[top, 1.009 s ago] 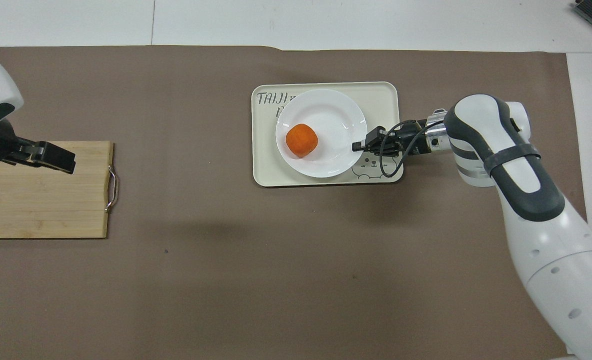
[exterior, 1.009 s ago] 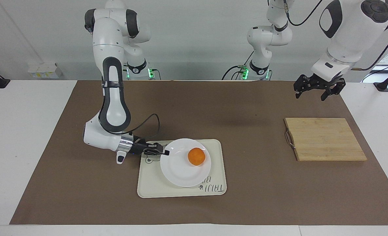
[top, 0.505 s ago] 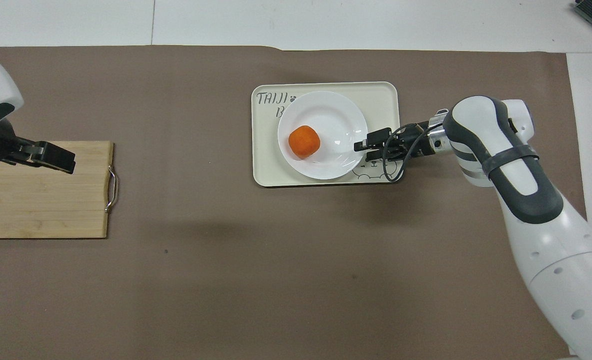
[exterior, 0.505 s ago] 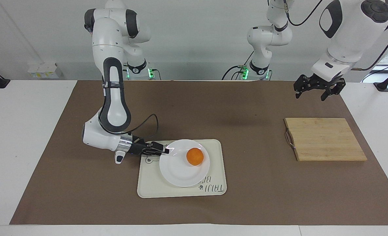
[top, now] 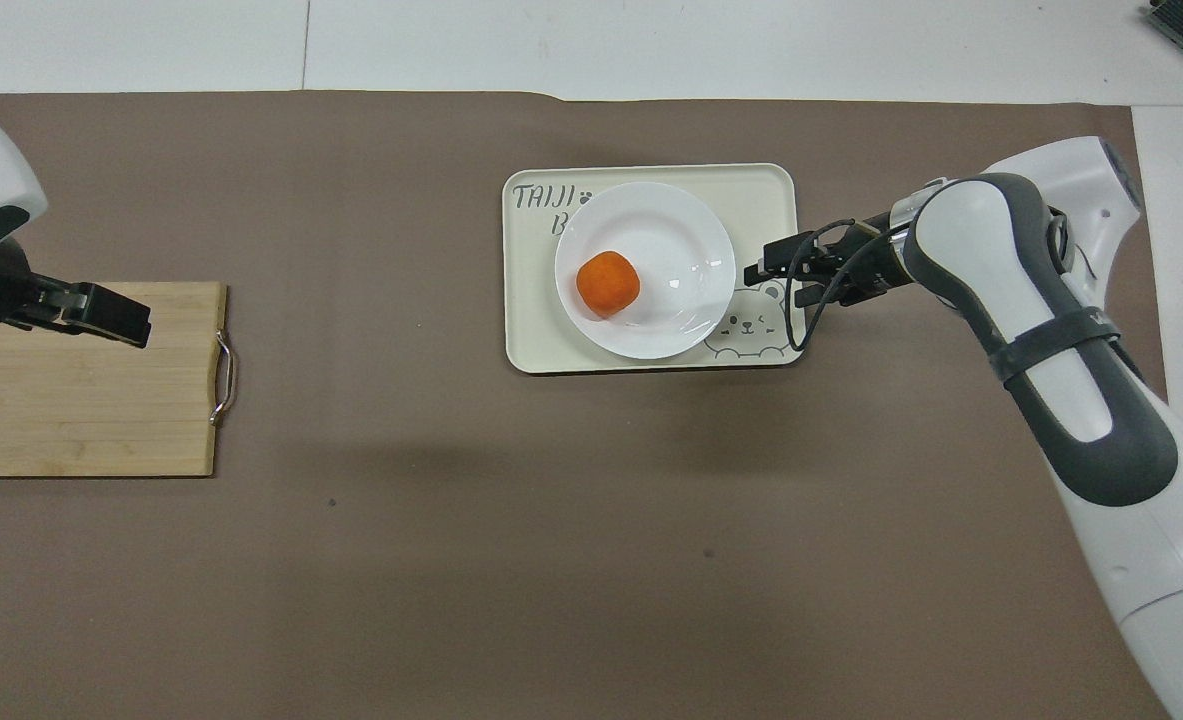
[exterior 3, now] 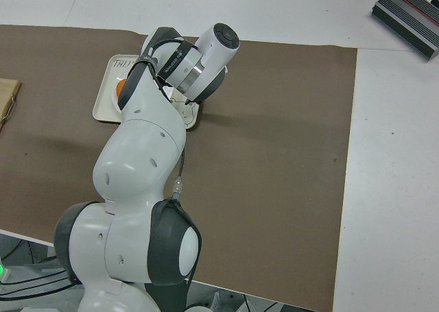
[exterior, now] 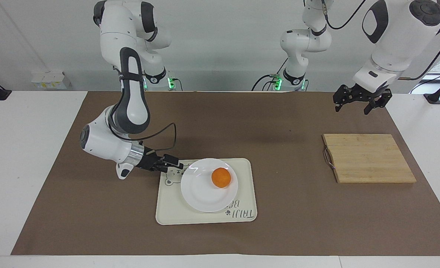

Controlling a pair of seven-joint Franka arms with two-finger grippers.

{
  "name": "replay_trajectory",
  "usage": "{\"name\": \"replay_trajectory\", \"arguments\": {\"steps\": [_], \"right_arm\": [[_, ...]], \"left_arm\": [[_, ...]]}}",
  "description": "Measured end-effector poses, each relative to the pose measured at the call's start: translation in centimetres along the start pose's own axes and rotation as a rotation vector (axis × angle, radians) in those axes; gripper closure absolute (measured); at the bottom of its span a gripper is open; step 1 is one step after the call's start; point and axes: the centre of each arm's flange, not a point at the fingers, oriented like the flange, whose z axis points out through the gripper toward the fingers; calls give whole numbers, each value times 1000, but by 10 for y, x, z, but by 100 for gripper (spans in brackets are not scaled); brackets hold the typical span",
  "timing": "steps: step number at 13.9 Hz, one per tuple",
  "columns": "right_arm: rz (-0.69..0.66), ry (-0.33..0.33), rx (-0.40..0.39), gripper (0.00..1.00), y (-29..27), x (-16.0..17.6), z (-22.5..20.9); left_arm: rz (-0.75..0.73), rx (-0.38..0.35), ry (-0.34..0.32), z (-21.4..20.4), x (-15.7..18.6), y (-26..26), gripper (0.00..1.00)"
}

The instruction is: Place orange and plate with both arms

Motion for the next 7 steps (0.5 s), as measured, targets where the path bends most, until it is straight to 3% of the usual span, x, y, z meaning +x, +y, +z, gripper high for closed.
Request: {"name": "replay_trajectory", "arguments": {"steps": [7], "right_arm": [[-63, 172, -424, 0, -24, -18, -112]], "left_arm": [[0, 0, 0, 0, 0, 0, 0]]}}
